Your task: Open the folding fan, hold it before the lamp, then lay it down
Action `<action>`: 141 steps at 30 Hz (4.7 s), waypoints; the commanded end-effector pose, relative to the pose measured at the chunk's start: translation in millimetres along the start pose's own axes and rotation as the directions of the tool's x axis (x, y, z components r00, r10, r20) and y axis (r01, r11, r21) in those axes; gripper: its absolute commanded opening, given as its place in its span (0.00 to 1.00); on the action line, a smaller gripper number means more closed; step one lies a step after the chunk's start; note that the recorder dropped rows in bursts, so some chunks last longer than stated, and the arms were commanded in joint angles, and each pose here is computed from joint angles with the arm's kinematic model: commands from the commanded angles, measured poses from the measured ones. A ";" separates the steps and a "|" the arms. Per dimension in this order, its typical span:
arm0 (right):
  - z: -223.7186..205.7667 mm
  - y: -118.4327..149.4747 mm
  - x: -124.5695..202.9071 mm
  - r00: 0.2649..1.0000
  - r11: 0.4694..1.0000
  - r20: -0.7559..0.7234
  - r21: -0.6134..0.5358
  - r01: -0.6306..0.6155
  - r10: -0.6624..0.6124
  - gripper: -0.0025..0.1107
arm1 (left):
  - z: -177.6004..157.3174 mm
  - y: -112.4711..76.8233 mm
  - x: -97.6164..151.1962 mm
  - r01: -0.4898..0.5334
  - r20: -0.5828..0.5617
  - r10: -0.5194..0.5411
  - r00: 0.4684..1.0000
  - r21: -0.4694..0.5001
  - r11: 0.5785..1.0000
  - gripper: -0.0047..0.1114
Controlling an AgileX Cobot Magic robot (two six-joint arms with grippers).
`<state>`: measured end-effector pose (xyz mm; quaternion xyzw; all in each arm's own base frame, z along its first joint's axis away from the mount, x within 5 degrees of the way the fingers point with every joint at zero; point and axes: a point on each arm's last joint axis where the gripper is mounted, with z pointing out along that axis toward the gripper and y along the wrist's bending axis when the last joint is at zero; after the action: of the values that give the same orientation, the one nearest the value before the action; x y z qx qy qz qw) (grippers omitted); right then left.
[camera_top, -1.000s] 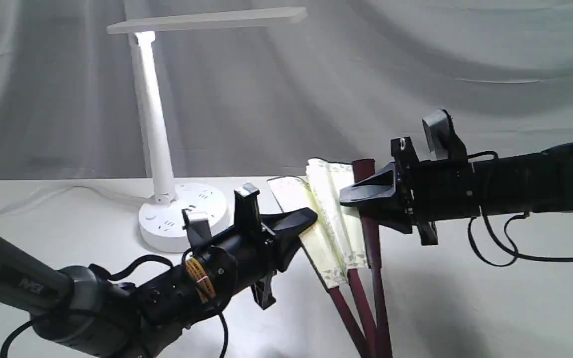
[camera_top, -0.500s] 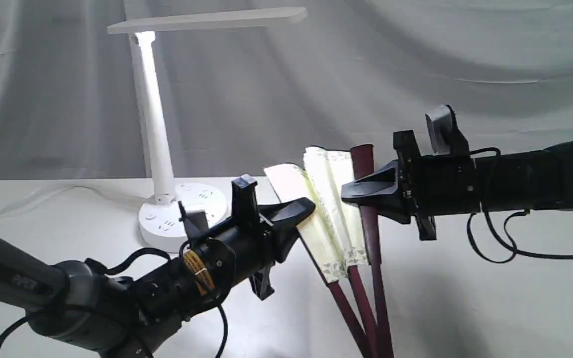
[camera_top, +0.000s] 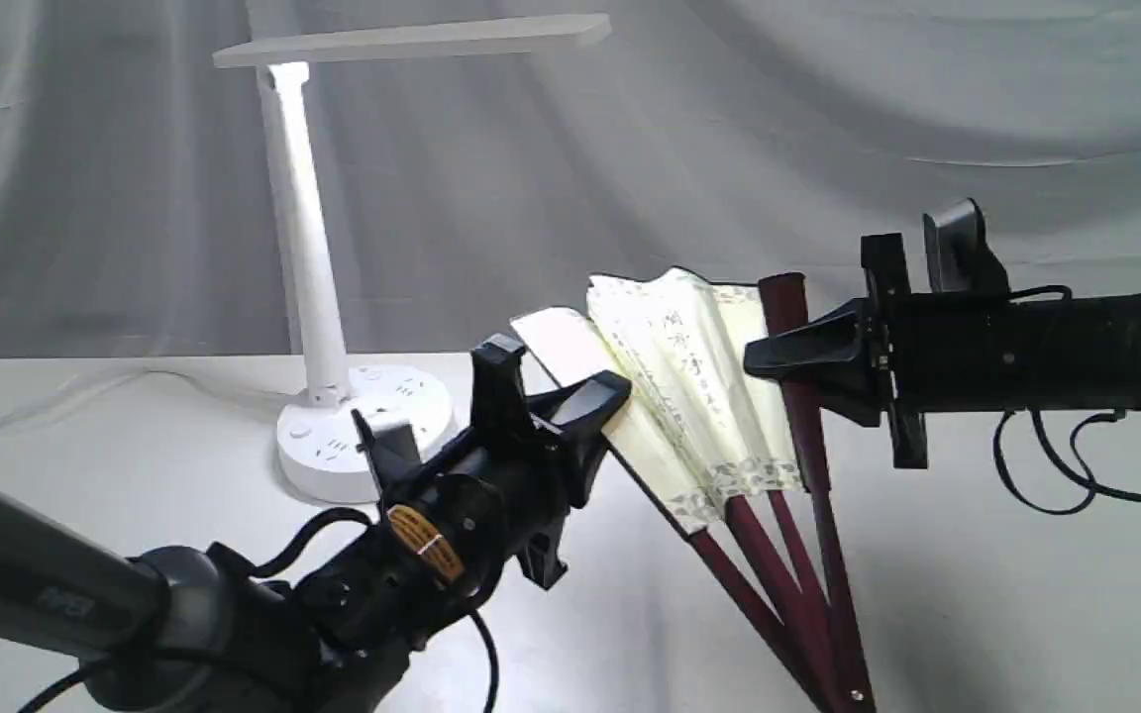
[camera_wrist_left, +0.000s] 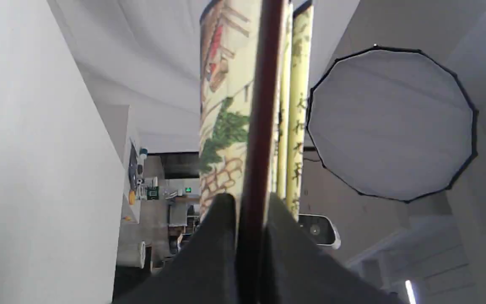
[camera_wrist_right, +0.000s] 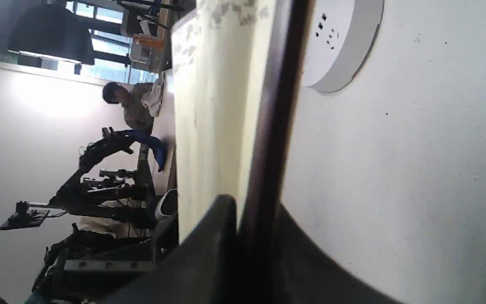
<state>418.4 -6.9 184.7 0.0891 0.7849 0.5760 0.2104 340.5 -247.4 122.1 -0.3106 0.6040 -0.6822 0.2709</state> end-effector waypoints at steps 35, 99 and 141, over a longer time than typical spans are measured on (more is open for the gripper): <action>-151.3 -83.9 21.2 0.896 0.963 0.380 0.042 -0.264 0.229 0.02 | 13.8 -18.6 37.9 0.063 0.210 -0.085 0.974 0.110 0.992 0.04; -269.5 -110.9 46.8 0.671 0.932 0.686 -0.031 -0.361 0.282 0.02 | 19.3 -30.4 62.6 -0.072 0.590 0.021 0.807 0.063 0.995 0.04; -224.8 -100.1 28.1 0.733 0.951 0.627 -0.040 -0.308 0.264 0.02 | -4.7 -23.6 53.8 0.025 0.696 -0.035 0.717 0.024 0.999 0.04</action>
<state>308.1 -222.2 141.4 0.4160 0.6384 0.5413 0.3556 297.7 -297.6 134.8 -0.5285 0.5064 -0.5160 0.4450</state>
